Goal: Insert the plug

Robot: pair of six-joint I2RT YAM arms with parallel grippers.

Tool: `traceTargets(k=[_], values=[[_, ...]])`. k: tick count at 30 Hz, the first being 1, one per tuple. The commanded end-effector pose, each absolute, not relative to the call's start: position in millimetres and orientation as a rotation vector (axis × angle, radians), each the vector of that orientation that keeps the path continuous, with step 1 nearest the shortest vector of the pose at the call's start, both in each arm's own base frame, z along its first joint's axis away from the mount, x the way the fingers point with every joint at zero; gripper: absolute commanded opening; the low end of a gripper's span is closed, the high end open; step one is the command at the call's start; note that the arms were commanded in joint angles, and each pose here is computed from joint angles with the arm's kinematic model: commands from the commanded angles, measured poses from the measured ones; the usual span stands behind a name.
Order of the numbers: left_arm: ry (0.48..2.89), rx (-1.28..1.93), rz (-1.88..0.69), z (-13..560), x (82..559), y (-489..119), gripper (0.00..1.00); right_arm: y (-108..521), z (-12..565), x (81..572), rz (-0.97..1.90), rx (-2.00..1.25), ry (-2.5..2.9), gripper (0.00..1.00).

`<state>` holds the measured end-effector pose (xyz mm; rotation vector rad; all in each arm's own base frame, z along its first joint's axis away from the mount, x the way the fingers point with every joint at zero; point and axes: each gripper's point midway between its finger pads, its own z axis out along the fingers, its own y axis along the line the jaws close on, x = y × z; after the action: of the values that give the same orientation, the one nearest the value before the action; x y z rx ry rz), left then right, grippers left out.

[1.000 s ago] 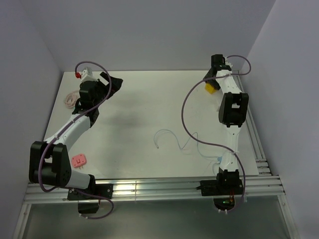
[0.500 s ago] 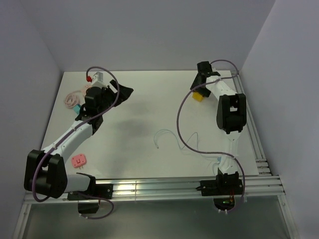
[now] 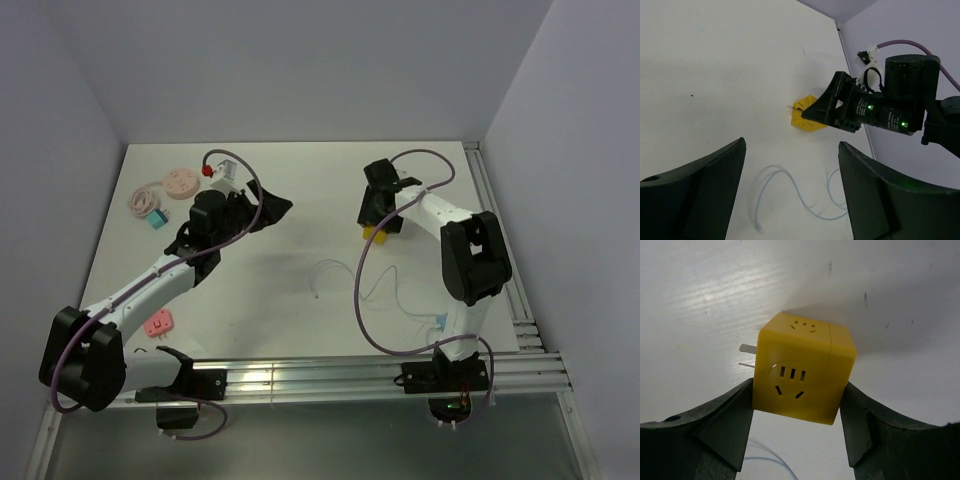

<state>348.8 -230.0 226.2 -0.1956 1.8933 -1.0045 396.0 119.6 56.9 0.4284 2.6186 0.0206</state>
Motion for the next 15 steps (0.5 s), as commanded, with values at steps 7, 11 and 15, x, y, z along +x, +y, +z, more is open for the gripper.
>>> traceTargets(k=[7,11,15], values=[[1.913,-0.133,-0.998,218,341,-241,0.80,122,55,381,0.030,0.439,2.541,0.32],[1.917,-0.176,-0.937,223,338,-237,0.82,121,82,379,0.059,0.408,2.446,0.91],[1.883,-0.171,-0.947,234,327,-238,0.85,106,111,387,-0.020,0.355,2.389,1.00]])
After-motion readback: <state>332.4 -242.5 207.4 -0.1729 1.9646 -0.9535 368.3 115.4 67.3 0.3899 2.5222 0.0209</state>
